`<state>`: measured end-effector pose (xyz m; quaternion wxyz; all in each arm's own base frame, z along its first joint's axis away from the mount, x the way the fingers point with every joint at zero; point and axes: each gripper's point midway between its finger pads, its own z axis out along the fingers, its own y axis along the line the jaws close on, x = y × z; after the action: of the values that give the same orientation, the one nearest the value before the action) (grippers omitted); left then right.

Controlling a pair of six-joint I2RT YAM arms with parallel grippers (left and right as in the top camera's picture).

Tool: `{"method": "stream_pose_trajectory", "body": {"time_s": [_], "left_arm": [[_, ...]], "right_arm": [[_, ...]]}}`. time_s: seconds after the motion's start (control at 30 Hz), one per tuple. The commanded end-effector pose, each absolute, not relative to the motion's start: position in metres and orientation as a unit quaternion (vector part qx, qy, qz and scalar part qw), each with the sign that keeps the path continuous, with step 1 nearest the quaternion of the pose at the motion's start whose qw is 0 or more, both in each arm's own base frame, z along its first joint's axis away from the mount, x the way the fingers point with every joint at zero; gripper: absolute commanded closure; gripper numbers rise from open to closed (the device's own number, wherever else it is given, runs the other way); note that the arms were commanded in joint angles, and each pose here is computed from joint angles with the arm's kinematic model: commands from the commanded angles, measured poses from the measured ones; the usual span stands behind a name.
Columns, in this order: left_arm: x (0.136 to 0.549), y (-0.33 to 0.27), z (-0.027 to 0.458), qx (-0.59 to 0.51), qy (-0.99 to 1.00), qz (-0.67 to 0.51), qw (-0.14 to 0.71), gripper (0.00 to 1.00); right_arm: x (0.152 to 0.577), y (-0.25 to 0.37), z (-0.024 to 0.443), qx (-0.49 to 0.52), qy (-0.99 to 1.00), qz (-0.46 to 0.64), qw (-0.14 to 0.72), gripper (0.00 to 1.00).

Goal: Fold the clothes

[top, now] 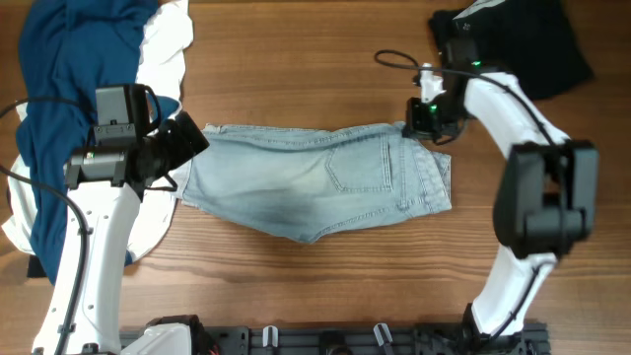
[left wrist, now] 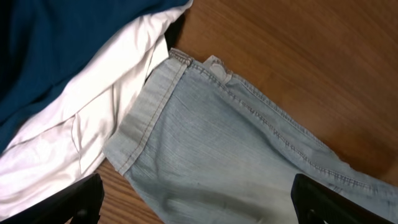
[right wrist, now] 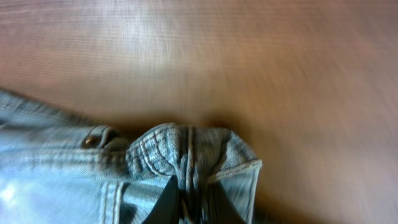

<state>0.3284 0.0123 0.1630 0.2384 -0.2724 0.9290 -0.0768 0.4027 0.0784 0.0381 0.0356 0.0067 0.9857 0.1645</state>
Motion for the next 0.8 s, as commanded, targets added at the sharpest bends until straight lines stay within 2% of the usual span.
{"method": "stream_pose_trajectory", "body": {"time_s": [0.0,0.07,0.13,0.27,0.37,0.47,0.5,0.53,0.6,0.67,0.73,0.77], "left_arm": [[0.332,0.014,0.166,-0.269,0.928,-0.07,0.248,0.04],[0.332,0.014,0.166,-0.269,0.928,-0.071,0.249,0.04],[0.332,0.014,0.166,-0.269,0.928,-0.07,0.249,0.05],[0.332,0.014,0.166,-0.255,0.932,-0.066,0.25,0.05],[0.332,0.014,0.166,-0.255,0.932,-0.066,0.25,0.05],[0.333,0.014,0.166,-0.253,0.932,-0.066,0.251,0.05],[0.333,0.014,0.166,-0.249,0.933,-0.065,0.252,0.05],[0.333,0.014,0.167,-0.247,0.933,-0.065,0.253,0.05],[0.334,0.014,0.167,-0.246,0.933,-0.065,0.254,0.05],[0.334,0.014,0.167,-0.246,0.933,-0.065,0.255,0.05],[0.334,0.014,0.167,-0.246,0.933,-0.066,0.256,0.05],[0.334,0.014,0.167,-0.246,0.933,-0.066,0.256,0.05]], "right_arm": [[0.378,0.049,0.108,0.085,0.984,0.148,0.054,0.96],[0.356,0.039,0.12,0.105,0.985,0.133,0.03,0.96],[0.324,0.028,0.117,0.136,0.986,0.094,-0.027,0.96],[0.294,0.019,0.071,0.184,0.978,0.062,-0.077,0.96],[0.285,0.0,0.033,0.245,0.967,0.033,-0.068,0.95],[0.287,-0.03,0.011,0.294,0.955,0.014,-0.036,0.79],[0.292,-0.04,0.006,0.307,0.951,0.016,-0.019,0.7],[0.295,-0.046,0.004,0.314,0.949,0.017,-0.009,0.66],[0.305,-0.054,0.003,0.298,0.954,0.03,0.015,0.43],[0.313,-0.048,0.004,0.268,0.962,0.053,0.028,0.12],[0.314,-0.048,0.004,0.251,0.966,0.054,0.031,0.0],[0.317,-0.049,0.004,0.233,0.97,0.053,0.038,0.0]]}}
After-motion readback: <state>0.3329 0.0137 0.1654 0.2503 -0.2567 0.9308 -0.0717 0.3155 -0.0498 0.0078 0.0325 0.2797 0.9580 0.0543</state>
